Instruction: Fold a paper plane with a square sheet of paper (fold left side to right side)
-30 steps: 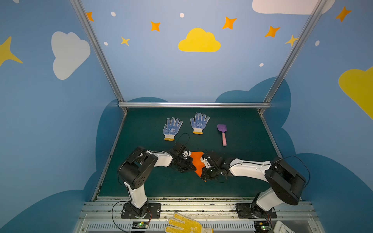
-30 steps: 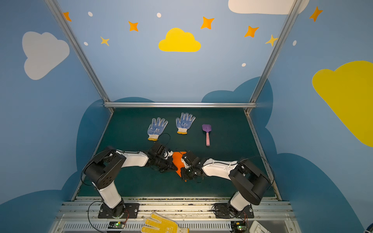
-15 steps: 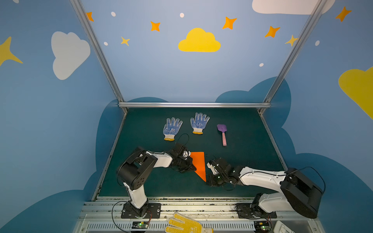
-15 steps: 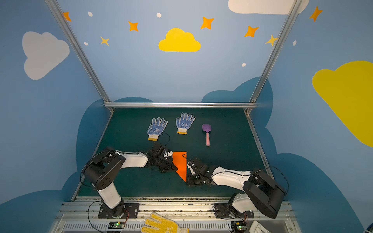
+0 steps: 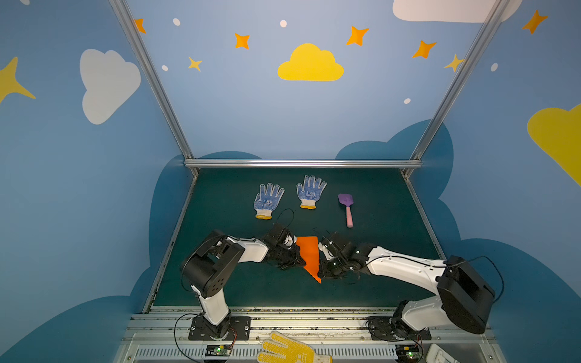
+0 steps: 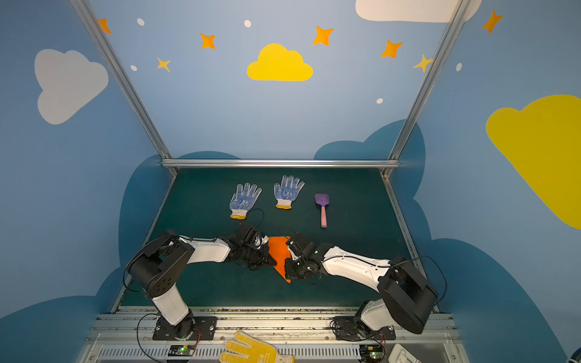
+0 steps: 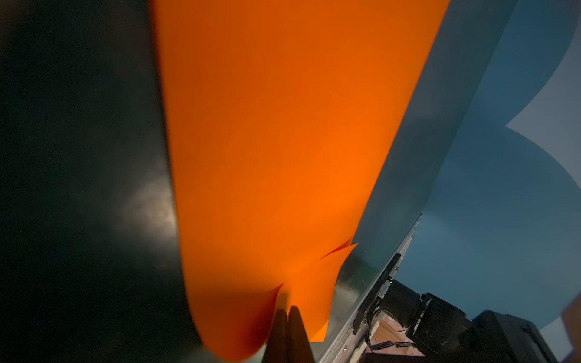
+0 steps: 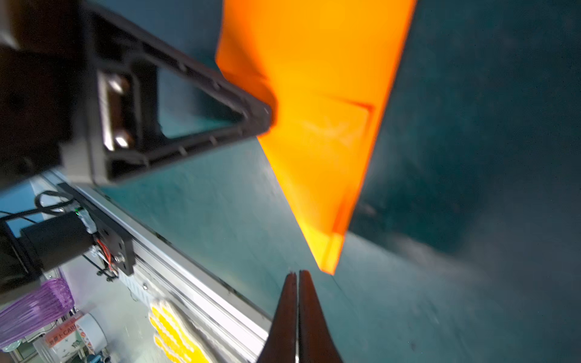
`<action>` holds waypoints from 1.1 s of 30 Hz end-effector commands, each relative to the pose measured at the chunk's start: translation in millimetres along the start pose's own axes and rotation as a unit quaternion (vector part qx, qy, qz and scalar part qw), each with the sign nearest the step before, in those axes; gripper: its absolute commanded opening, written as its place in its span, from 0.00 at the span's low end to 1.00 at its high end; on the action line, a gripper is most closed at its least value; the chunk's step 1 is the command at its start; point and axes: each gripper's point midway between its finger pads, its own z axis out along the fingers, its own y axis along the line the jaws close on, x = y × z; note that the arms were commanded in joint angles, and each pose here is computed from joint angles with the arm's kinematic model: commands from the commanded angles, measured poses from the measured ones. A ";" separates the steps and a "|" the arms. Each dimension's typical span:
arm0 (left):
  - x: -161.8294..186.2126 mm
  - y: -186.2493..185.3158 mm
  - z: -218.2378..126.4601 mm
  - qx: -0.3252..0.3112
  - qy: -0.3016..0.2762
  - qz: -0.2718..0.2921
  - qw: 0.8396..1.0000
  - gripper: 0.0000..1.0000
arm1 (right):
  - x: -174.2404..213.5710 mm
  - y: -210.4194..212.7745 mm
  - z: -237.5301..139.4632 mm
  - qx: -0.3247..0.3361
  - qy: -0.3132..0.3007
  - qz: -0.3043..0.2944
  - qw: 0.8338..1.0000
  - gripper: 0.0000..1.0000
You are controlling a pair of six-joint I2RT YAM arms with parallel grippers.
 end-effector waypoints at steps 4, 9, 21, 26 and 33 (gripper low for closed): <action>4.8 37.6 -3.7 -0.072 -0.015 -0.036 0.997 0.04 | 0.3 -5.2 22.0 0.020 0.021 -0.005 1.000 0.00; 1.9 25.0 -8.3 -0.063 -0.014 -0.017 0.998 0.04 | 9.5 -30.2 38.0 0.051 0.036 0.009 0.998 0.00; 26.6 -20.8 -6.6 -0.039 0.027 0.049 0.998 0.04 | 22.0 -42.8 42.3 0.054 0.044 0.020 0.997 0.00; 37.8 -22.9 8.9 -0.046 0.049 0.064 0.996 0.04 | 22.8 -42.1 43.4 0.052 0.047 0.021 0.997 0.00; 41.1 -16.6 20.7 -0.059 0.065 0.067 0.994 0.04 | 24.2 -42.5 44.2 0.052 0.049 0.021 0.997 0.00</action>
